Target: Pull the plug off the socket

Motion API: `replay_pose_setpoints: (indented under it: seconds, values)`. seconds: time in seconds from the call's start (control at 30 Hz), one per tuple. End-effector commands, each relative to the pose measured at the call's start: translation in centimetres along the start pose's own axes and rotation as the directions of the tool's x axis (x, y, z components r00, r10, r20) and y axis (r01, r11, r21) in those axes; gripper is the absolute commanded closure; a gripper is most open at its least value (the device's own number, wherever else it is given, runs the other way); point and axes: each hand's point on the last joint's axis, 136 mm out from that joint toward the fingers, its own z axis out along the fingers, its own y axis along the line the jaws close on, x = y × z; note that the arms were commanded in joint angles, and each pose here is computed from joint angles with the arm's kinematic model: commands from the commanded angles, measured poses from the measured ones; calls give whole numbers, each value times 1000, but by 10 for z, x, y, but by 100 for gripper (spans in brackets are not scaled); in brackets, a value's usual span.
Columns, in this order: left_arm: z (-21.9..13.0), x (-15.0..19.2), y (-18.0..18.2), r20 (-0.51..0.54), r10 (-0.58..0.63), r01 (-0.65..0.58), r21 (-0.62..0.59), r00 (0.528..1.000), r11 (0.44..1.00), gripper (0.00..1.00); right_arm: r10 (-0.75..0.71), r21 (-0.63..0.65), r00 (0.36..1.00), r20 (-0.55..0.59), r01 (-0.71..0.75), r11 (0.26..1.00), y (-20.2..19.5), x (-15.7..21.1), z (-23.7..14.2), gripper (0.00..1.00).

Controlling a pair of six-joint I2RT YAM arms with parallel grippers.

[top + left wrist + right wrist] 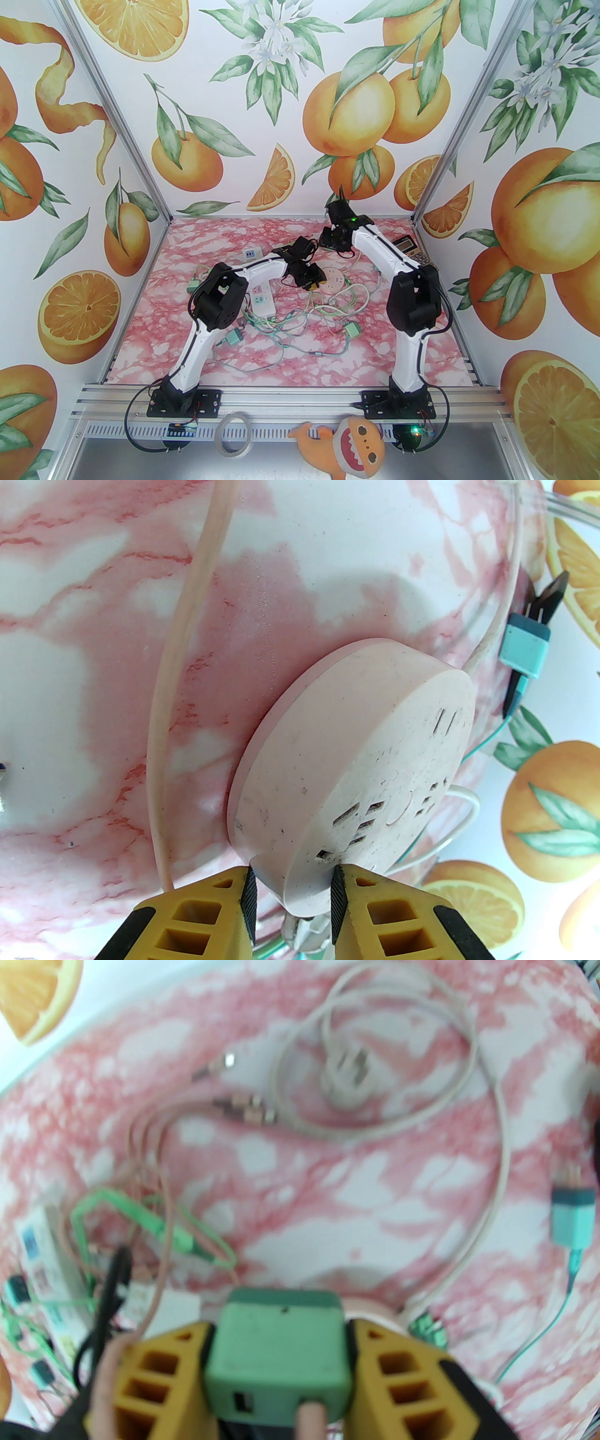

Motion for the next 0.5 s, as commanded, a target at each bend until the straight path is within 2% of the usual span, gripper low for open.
replay_pose_setpoints:
  seconds: [0.0, 0.23, 0.33, 0.47]
  values:
    - [30, 14, 84, -1, -43, 41, -277, 999, 960, 65, -8, -9, 999, -34, 8, 1000, -6, -2, 6, 63]
    - [-16, -10, 34, 105, 70, -48, -198, 992, 979, 53, 25, -28, 996, -89, -27, 999, -20, 3, 28, 61]
    - [-41, -19, 13, 154, 117, -93, -159, 981, 983, 41, 33, -33, 994, -108, -37, 999, -24, 8, 38, 61]
    - [-73, -28, -12, 219, 187, -164, -120, 958, 979, 31, 55, -48, 988, -143, -63, 997, -28, 15, 52, 60]
